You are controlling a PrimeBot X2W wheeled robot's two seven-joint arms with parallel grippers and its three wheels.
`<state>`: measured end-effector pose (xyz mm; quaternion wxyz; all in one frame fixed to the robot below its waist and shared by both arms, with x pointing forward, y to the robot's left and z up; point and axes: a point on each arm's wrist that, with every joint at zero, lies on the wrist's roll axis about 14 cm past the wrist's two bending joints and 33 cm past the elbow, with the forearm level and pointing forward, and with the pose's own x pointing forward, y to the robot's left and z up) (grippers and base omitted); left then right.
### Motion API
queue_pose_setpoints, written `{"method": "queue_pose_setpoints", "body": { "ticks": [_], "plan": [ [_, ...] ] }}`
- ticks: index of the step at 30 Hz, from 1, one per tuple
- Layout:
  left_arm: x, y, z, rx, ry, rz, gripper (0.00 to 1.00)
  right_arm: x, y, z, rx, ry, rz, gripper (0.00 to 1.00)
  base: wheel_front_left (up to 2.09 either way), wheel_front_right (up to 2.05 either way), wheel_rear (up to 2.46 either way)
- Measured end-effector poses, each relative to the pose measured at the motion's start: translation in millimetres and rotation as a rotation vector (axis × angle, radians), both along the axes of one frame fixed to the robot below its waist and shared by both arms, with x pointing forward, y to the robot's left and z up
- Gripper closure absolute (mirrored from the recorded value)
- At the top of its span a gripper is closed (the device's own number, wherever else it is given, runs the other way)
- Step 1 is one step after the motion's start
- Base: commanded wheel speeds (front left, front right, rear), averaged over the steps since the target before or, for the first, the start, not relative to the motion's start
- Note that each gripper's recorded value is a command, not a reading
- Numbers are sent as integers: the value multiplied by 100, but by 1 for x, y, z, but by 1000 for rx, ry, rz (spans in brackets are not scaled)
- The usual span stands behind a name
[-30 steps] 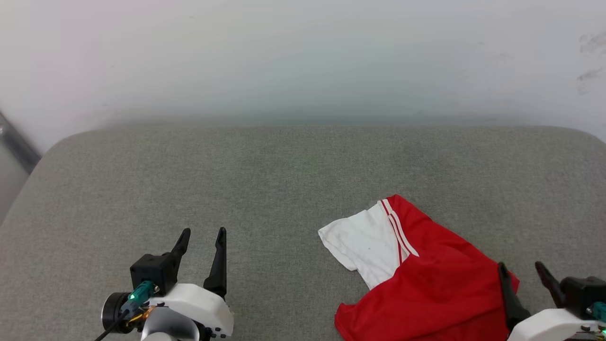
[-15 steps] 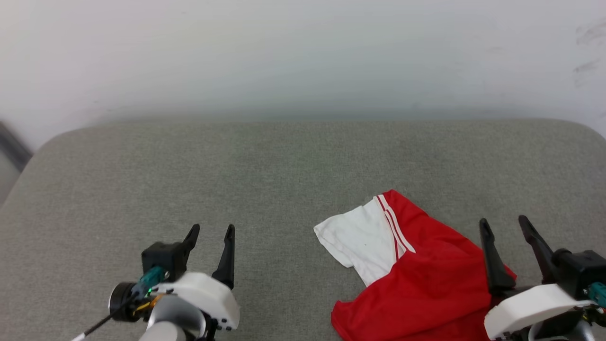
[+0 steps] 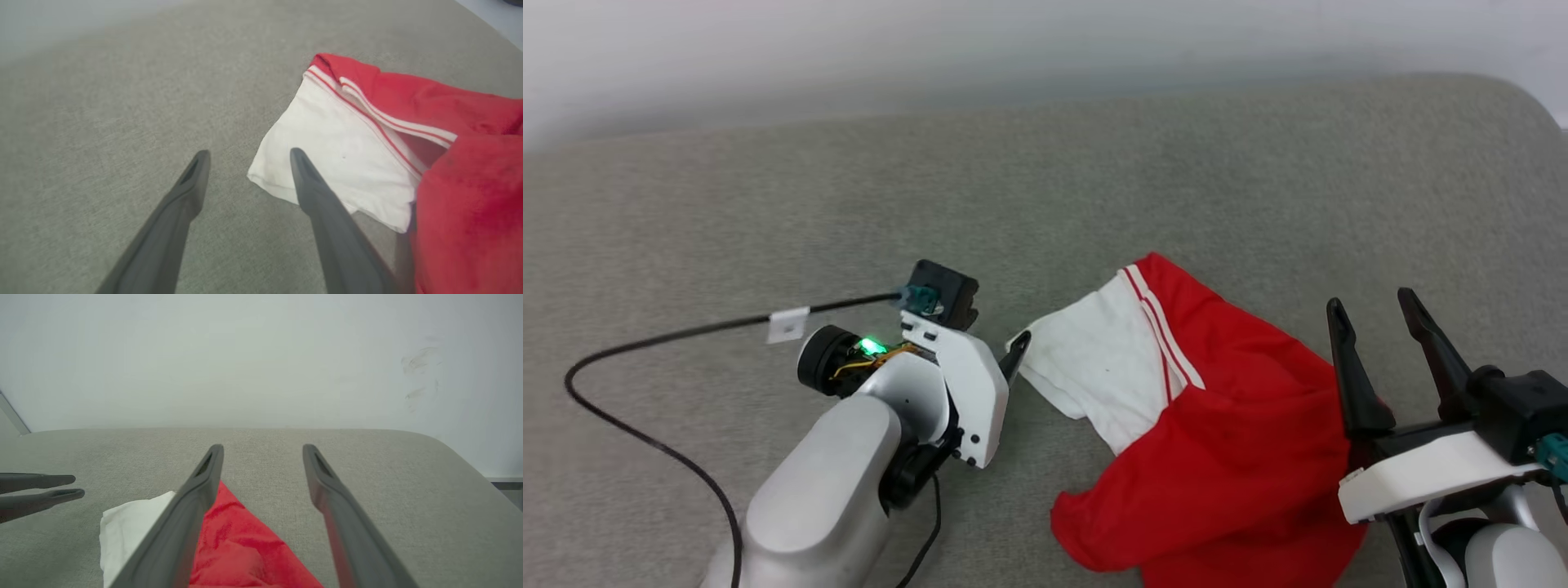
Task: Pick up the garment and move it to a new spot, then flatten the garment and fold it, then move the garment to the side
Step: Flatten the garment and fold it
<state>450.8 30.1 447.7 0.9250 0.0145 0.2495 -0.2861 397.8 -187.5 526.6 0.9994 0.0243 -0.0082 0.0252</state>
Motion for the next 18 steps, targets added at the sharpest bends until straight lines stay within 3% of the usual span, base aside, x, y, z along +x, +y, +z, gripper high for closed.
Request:
{"method": "queue_pose_setpoints", "body": {
  "ticks": [5, 11, 12, 13, 14, 18],
  "plan": [
    [-5, -12, -50, 136, 200, -127, 0, -2, -17, -17, 4, 43, -50, 0, 0, 0, 0],
    [-10, -26, -75, 219, 339, -234, 0, -6, -31, -35, 13, 89, -96, 0, 0, 0, 0],
    [-11, -28, -77, 226, 360, -246, 26, -6, -33, -36, 14, 90, -100, 0, 0, 0, 0],
    [-13, -30, -79, 234, 377, -261, 60, -6, -34, -37, 14, 91, -103, 0, 0, 0, 0],
    [-13, -31, -79, 245, 380, -271, 100, -6, -35, -39, 14, 96, -107, 0, 0, 0, 0],
    [-14, -36, -74, 234, 340, -284, 100, -8, -37, -39, 18, 97, -113, 0, 0, 0, 0]
  ]
}}
